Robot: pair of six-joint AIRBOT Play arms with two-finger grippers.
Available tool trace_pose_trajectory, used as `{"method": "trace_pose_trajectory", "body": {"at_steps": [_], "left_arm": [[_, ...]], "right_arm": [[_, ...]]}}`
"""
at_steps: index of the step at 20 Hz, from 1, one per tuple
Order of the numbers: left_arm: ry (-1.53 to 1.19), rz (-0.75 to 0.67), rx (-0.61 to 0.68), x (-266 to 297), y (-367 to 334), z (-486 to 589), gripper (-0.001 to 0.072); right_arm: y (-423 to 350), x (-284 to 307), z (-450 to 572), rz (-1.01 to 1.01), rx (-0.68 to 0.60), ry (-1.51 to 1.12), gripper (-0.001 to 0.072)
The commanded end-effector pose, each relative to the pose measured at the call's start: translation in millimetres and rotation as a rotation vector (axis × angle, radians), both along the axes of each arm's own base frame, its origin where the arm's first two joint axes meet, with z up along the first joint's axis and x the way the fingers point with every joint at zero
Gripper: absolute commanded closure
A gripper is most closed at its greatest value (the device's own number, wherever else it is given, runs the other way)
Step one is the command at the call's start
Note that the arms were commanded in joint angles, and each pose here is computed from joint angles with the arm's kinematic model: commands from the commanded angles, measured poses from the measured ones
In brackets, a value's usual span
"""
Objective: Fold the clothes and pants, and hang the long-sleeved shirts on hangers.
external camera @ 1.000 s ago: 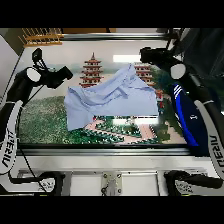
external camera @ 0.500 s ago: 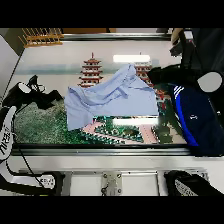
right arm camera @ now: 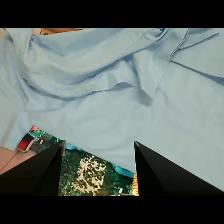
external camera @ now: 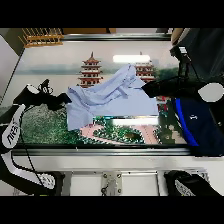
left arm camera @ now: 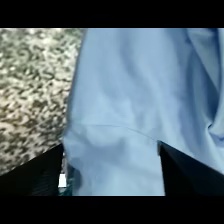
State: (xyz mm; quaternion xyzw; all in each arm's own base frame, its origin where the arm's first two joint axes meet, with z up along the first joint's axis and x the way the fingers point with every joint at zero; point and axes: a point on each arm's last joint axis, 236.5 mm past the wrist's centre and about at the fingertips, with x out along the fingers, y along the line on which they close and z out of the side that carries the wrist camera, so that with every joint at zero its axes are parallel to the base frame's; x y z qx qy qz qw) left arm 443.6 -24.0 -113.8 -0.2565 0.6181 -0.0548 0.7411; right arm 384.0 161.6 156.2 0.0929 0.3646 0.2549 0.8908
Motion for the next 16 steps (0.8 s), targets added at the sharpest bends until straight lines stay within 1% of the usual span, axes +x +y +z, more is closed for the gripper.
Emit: {"method": "trace_pose_trajectory", "body": {"at_steps": [1,2,3,5,7,9,10,12,14,16], "left_arm": [[0.005,-0.079,0.000,0.5,-26.3,-2.3,0.0464],[0.002,-0.089,-0.001,1.2,-30.4,0.1,0.0678],[0.010,-0.102,-0.007,-0.4,-33.1,2.9,0.0699],[0.021,-0.119,-0.008,-8.4,-33.0,11.1,0.0700],[-0.004,-0.114,0.029,-20.9,-27.0,19.0,0.0700],[-0.010,-0.112,0.050,-42.3,-25.2,24.2,0.0700],[-0.008,-0.110,0.050,-53.7,-26.2,26.5,0.0700],[-0.021,-0.099,0.058,-67.1,-26.2,29.4,0.0700],[-0.044,-0.085,0.068,-72.6,-25.0,32.2,0.0700],[-0.055,-0.080,0.070,-73.8,-24.9,34.9,0.0700]], "right_arm": [[0.9,-3.3,-0.8,0.004,0.006,0.011,0.0243],[-3.2,-2.6,-0.9,-0.003,-0.002,0.009,0.0243],[-10.0,-2.4,-2.7,-0.014,-0.012,0.017,0.0242],[-34.2,-9.0,-21.2,-0.065,-0.022,0.109,0.0241],[-76.1,-22.0,-65.1,-0.211,-0.023,0.284,0.0242],[-133.5,-41.2,-124.6,-0.519,0.013,0.493,0.0241],[-157.2,-52.6,-154.5,-0.686,0.062,0.583,0.0242],[-180.5,-60.1,-200.2,-0.869,0.166,0.640,0.0241],[-179.6,-55.1,-230.4,-0.948,0.271,0.662,0.0241],[-164.5,-40.0,-248.1,-0.921,0.311,0.659,0.0241]]}}
